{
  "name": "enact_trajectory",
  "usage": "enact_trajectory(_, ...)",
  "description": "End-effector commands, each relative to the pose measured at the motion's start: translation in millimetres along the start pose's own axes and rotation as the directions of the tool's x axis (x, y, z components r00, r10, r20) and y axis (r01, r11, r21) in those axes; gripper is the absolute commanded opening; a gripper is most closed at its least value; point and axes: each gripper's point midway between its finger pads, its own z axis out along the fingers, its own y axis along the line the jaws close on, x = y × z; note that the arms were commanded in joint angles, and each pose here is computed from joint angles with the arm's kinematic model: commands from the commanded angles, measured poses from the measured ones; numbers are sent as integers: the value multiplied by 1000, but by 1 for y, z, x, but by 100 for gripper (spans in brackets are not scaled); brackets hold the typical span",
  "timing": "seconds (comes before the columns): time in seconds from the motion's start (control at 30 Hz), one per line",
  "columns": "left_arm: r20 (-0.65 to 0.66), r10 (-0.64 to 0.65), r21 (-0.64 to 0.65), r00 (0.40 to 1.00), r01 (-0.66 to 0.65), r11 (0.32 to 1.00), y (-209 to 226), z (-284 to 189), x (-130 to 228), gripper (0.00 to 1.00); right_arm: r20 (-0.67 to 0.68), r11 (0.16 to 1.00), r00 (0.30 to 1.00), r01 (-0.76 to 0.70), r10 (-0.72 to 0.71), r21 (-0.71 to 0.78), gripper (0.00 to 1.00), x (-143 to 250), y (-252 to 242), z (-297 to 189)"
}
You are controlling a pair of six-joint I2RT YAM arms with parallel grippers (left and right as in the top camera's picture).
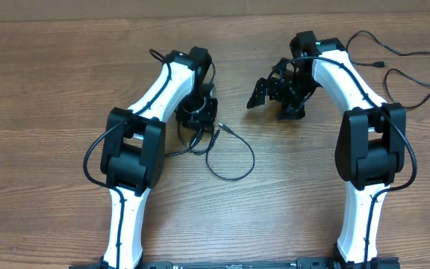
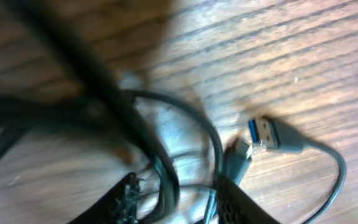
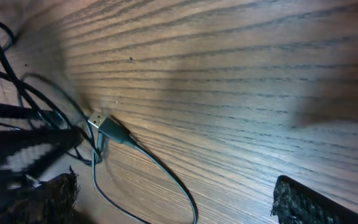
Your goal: Untangle cables
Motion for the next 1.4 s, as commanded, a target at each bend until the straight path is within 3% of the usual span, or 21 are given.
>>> enact_trajectory(0.0,109,27,-4,994,-27,1000,-4,-48,-25,48,9,1000,1000,28,-28,0,100,2,4,-4)
enact_trajectory(0.1,121,20,-2,992,-20,1000,-5,-72,-24,59,6,1000,1000,26,-26,1,100,3,4,-4)
enact_trajectory(0.13,107,-4,-14,994,5,1000,-2,-76,-19,59,3,1000,1000,24,-24,1,100,4,4,-4)
enact_trajectory(0.27,-39,-180,-82,983,176,981,25,-79,19,32,-19,1000,1000,21,-21,7,100,10,8,-1)
enact_trajectory(0.5,-274,-277,-83,921,264,961,34,-48,68,31,-36,999,999,32,-31,12,98,16,23,9)
enact_trajectory(0.63,-284,-340,-42,896,343,938,35,-35,73,11,-46,999,998,49,-48,15,98,20,29,14)
enact_trajectory(0.77,-106,-400,5,910,402,915,35,-53,65,16,-43,995,995,94,-93,13,95,22,42,22)
enact_trajectory(0.87,-35,-480,54,877,481,875,35,-53,78,22,-26,987,987,159,-158,26,90,22,58,33)
enact_trajectory(1.0,-67,-542,164,838,545,822,26,-20,102,22,20,970,978,203,-208,136,88,16,62,45)
enact_trajectory(1.13,-100,-630,173,770,637,751,29,5,110,19,64,961,967,234,-245,146,83,8,74,51)
enact_trajectory(1.2,-92,-653,183,752,657,731,29,8,107,27,89,955,956,266,-279,135,79,4,84,54)
enact_trajectory(1.3,-82,-666,197,741,667,718,29,8,102,33,88,929,933,332,-349,162,63,8,93,62)
enact_trajectory(1.37,-81,-685,203,724,684,700,28,8,99,36,97,918,925,344,-367,196,62,7,93,67)
